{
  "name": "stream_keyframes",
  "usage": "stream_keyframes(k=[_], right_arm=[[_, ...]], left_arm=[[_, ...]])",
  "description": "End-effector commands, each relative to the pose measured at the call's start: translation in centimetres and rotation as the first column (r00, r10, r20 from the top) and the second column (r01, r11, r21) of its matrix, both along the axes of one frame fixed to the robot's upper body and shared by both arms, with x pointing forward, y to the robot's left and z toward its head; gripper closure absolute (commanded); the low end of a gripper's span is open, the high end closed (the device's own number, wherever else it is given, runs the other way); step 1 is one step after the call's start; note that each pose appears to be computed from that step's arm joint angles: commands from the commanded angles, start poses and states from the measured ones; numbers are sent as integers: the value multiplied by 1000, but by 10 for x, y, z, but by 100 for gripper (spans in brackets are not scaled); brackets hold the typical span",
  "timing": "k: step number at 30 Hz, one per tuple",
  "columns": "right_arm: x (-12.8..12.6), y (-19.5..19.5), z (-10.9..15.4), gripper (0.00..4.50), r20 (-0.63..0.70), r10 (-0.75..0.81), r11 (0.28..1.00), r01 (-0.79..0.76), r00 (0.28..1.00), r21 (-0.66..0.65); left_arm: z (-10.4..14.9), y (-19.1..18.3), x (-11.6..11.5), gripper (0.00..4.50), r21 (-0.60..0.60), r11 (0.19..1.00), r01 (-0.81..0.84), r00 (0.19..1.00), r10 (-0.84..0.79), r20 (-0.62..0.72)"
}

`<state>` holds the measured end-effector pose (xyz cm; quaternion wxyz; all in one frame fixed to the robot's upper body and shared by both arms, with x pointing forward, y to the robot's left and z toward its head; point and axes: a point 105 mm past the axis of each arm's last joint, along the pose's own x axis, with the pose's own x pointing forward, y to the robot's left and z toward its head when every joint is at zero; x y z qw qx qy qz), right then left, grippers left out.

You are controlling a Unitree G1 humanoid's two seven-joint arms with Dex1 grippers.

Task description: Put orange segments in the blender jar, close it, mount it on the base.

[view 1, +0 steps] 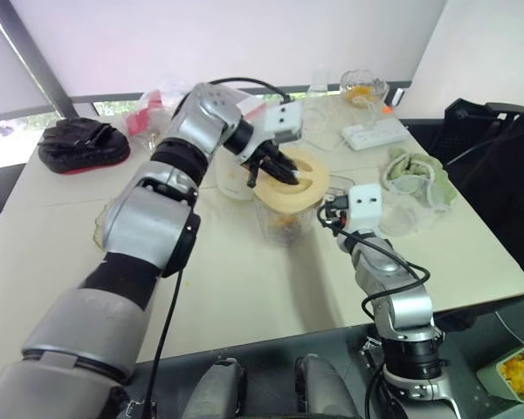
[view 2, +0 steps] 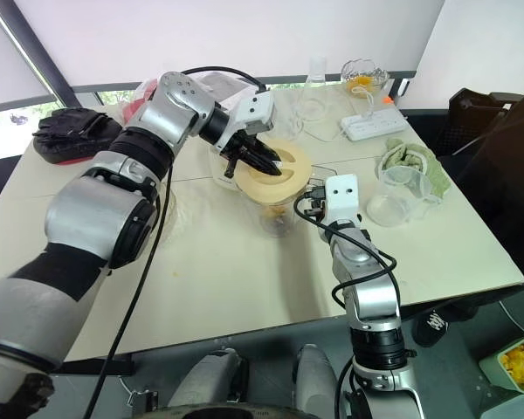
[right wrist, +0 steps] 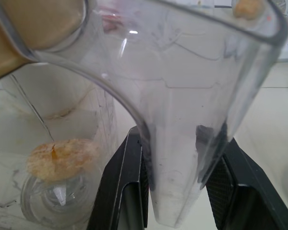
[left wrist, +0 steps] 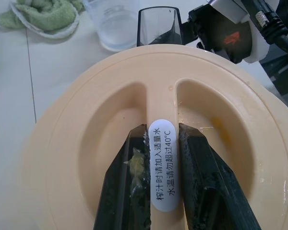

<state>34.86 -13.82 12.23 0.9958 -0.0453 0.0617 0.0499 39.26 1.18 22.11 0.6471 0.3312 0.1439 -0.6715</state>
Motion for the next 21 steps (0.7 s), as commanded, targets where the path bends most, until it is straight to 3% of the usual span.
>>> stream_keyframes(k=[1,5,12,21], right_arm=[[-1,14,39,325,149,65,998,-68,987,13],[1,16,39,325,150,78,997,-80,986,10],[3,19,39,325,150,94,995,-96,984,6],[3,21,38,325,151,104,994,-106,983,2]], left_arm=[[-45,29,16,424,105,970,-221,971,229,-67],[-40,26,22,424,72,949,-306,947,311,-75],[-33,26,23,424,51,949,-311,947,314,-72],[-19,23,18,424,20,981,-193,981,193,-1]])
